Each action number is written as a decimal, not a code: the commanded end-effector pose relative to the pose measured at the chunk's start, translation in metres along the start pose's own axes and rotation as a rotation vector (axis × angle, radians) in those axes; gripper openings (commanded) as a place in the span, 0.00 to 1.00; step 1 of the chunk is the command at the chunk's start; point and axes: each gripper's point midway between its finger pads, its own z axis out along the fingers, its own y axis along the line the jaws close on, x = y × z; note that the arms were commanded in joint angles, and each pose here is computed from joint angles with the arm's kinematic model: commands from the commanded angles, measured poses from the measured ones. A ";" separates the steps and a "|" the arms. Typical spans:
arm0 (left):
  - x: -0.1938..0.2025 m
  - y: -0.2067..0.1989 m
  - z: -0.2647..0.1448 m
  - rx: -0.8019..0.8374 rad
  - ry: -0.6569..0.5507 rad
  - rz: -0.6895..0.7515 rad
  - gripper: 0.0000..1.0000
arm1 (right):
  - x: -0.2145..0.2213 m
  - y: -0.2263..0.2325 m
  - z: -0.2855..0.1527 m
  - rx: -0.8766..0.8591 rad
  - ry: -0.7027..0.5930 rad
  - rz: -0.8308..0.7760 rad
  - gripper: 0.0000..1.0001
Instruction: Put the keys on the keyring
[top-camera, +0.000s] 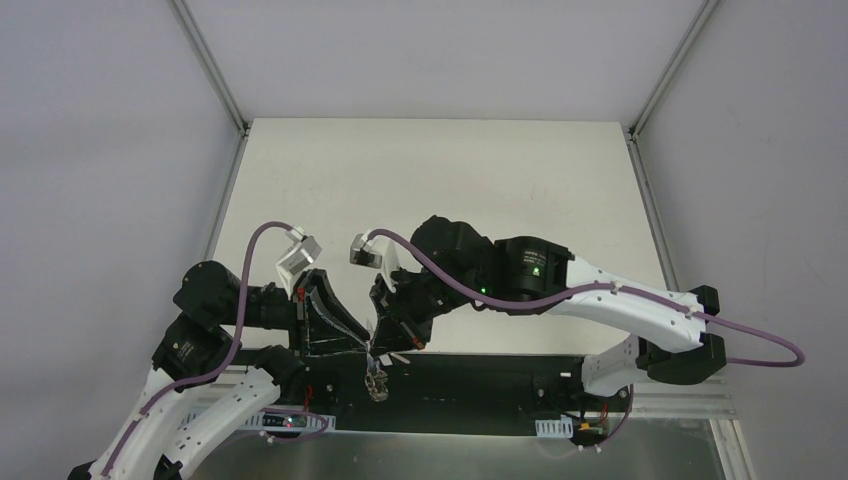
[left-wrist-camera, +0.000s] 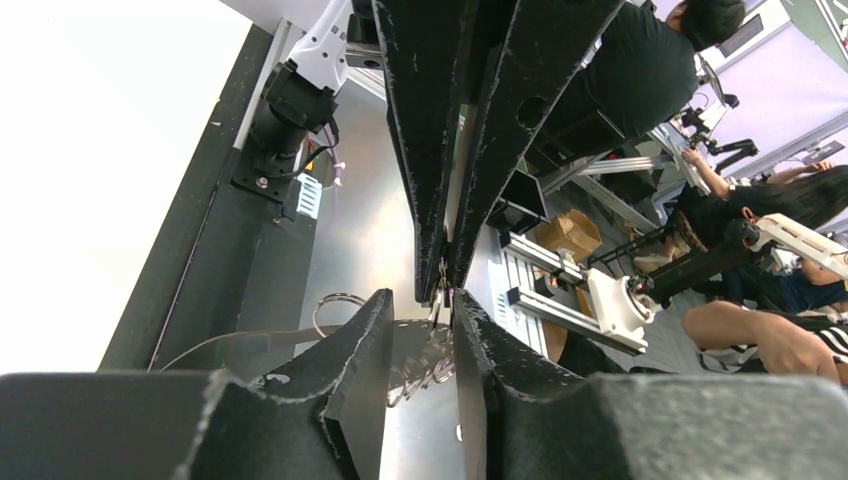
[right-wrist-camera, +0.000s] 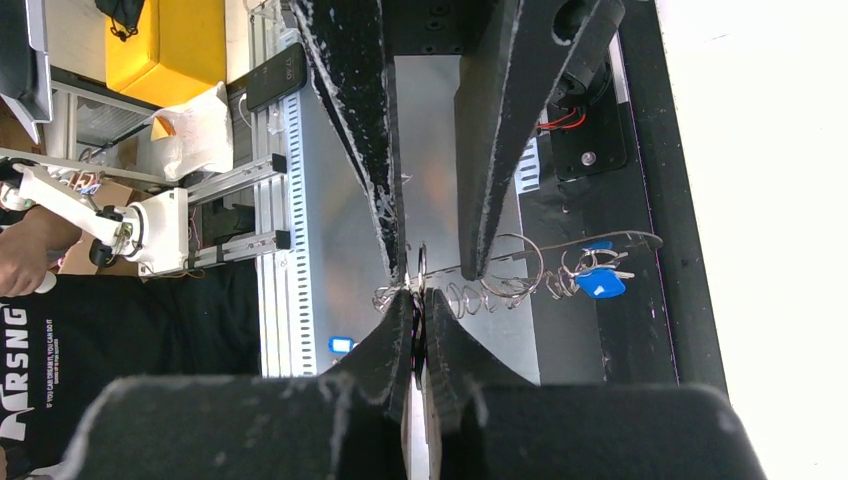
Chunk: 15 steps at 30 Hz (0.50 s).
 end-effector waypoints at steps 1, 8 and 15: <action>0.002 -0.007 -0.002 0.030 0.014 0.041 0.24 | -0.020 0.016 -0.009 -0.048 -0.058 -0.010 0.00; 0.002 -0.008 -0.003 0.027 0.014 0.046 0.21 | -0.017 0.013 -0.007 -0.038 -0.043 -0.005 0.00; 0.003 -0.008 -0.003 0.028 0.023 0.044 0.00 | -0.016 0.012 -0.007 -0.031 -0.042 -0.005 0.00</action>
